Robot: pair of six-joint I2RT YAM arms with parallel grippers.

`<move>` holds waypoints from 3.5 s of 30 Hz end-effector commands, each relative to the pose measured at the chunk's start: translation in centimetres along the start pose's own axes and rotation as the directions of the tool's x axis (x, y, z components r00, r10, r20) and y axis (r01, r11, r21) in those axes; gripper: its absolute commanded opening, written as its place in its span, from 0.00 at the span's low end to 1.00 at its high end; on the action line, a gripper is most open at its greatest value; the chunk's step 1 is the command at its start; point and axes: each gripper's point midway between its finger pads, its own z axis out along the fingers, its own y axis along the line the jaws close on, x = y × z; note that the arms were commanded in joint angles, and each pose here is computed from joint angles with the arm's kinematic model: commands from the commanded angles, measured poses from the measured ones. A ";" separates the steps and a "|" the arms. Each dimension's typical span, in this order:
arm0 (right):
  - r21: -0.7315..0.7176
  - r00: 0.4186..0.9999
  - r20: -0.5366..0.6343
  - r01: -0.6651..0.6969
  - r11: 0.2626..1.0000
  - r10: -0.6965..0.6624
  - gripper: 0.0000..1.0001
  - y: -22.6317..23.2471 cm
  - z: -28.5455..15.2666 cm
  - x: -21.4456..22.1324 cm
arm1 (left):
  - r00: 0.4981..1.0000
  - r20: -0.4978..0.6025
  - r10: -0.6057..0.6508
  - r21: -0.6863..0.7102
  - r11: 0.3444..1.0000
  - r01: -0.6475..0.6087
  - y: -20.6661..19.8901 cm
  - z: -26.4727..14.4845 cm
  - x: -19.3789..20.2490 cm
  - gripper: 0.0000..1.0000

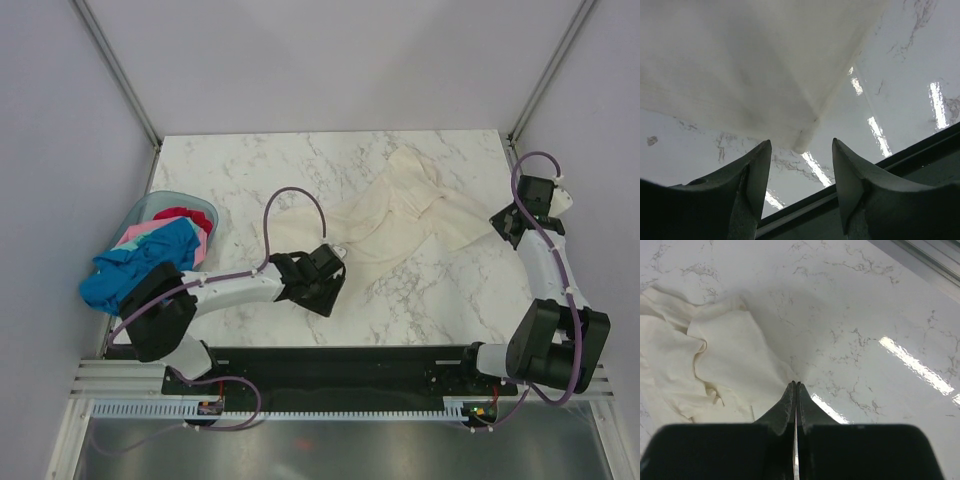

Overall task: Fold and stack the t-shirts
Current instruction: Flatten the tshirt out

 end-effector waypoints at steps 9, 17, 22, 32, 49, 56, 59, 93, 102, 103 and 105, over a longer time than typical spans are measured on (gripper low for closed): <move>-0.077 1.000 -0.017 0.002 0.997 -0.004 0.00 1.2 -0.6 0.3 | 0.994 -0.027 0.101 -0.049 0.994 -0.102 -1.3 3.7 0.3 0.52; -0.074 1.000 -0.013 0.002 0.997 -0.003 0.00 1.0 -0.7 0.3 | 0.993 -0.066 0.097 -0.083 0.991 -0.102 -1.0 3.3 1.5 0.04; -0.055 1.000 0.029 -0.001 0.998 0.002 0.00 1.3 -1.5 -1.4 | 0.995 0.021 0.095 -0.122 0.988 -0.091 -0.5 -1.9 -1.1 0.02; -0.277 0.965 0.213 -0.092 0.956 0.154 0.00 10.7 -13.6 -15.2 | 0.770 0.625 0.127 -0.354 0.926 0.134 4.3 -28.5 -19.5 0.02; -0.546 0.790 0.526 0.030 0.837 0.315 0.00 6.6 -40.1 -19.3 | 0.514 0.852 -0.102 0.068 0.994 0.085 4.9 -44.5 -14.2 0.02; -0.524 0.865 0.436 0.018 0.851 0.250 0.00 10.3 -31.4 -19.3 | 0.585 0.810 0.030 -0.133 0.982 0.133 4.8 -37.6 -18.1 0.02; -0.524 0.893 0.394 0.024 0.852 0.217 0.00 12.4 -26.3 -19.1 | 0.626 0.779 0.043 -0.190 0.967 0.170 6.3 -34.7 -20.7 0.02; -0.623 0.523 0.706 0.138 0.770 0.477 0.00 8.4 -47.6 -27.1 | 0.222 0.951 -0.217 0.237 0.969 -0.065 4.6 -51.5 -21.0 0.02; -0.641 0.391 0.731 0.112 0.759 0.560 0.00 3.2 -54.5 -26.2 | 0.215 0.933 -0.289 0.321 0.938 -0.129 3.0 -53.4 -16.2 0.02; -0.634 0.404 0.735 0.126 0.763 0.544 0.00 3.8 -54.2 -26.3 | 0.233 0.929 -0.289 0.320 0.941 -0.110 3.2 -52.5 -16.4 0.02; -0.635 0.419 0.737 0.162 0.755 0.530 0.00 5.2 -53.9 -26.8 | 0.251 0.926 -0.282 0.309 0.948 -0.073 3.9 -51.2 -17.3 0.02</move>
